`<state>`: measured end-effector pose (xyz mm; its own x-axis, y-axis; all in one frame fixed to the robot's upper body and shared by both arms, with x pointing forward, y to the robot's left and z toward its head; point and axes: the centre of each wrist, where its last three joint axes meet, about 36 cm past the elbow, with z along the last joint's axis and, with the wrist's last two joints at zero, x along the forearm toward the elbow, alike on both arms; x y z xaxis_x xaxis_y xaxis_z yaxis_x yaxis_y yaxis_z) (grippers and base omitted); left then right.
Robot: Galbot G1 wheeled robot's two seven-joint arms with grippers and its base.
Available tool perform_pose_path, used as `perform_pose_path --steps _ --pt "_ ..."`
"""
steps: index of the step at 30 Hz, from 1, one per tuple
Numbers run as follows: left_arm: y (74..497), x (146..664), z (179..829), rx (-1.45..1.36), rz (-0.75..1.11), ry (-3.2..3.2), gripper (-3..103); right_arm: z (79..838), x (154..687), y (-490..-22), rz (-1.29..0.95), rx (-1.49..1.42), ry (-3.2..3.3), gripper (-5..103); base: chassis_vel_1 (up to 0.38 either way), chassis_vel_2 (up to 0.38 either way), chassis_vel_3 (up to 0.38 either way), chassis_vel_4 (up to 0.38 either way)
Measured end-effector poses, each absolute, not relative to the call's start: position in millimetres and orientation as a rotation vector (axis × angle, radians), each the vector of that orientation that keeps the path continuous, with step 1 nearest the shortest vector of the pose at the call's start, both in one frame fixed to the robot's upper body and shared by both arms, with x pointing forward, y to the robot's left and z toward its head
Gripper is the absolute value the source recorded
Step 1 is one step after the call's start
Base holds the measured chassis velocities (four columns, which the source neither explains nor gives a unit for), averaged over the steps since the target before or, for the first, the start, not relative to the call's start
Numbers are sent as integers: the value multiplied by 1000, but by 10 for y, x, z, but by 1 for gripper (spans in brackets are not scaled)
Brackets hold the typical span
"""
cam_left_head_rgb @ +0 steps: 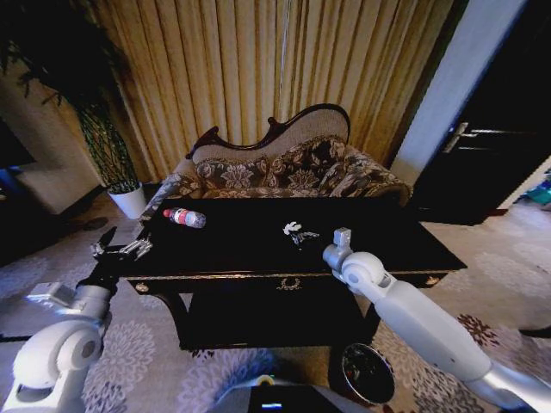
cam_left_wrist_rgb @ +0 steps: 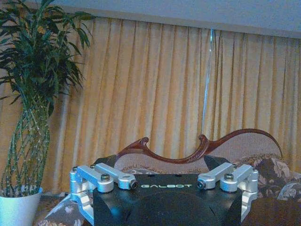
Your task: Move to the front of the table and place the trash on the table into the trash bin.
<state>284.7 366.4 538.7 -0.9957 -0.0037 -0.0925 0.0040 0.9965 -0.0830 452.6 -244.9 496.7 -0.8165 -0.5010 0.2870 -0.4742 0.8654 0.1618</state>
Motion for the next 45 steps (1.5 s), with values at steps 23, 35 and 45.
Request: perform_pose_path --steps 23,35,45 --pt "3666 2863 5401 6 -133 3035 100 5284 4465 -3230 -6 189 -3065 0 0 0 0 0" --pt "3744 2889 5415 -4 -128 3032 100 5234 4201 -3716 -10 -10 -3093 0 0 0 0 0" --pt "3768 2913 5431 9 -135 3029 100 5250 4036 -3684 -93 40 -3088 0 0 0 0 0"
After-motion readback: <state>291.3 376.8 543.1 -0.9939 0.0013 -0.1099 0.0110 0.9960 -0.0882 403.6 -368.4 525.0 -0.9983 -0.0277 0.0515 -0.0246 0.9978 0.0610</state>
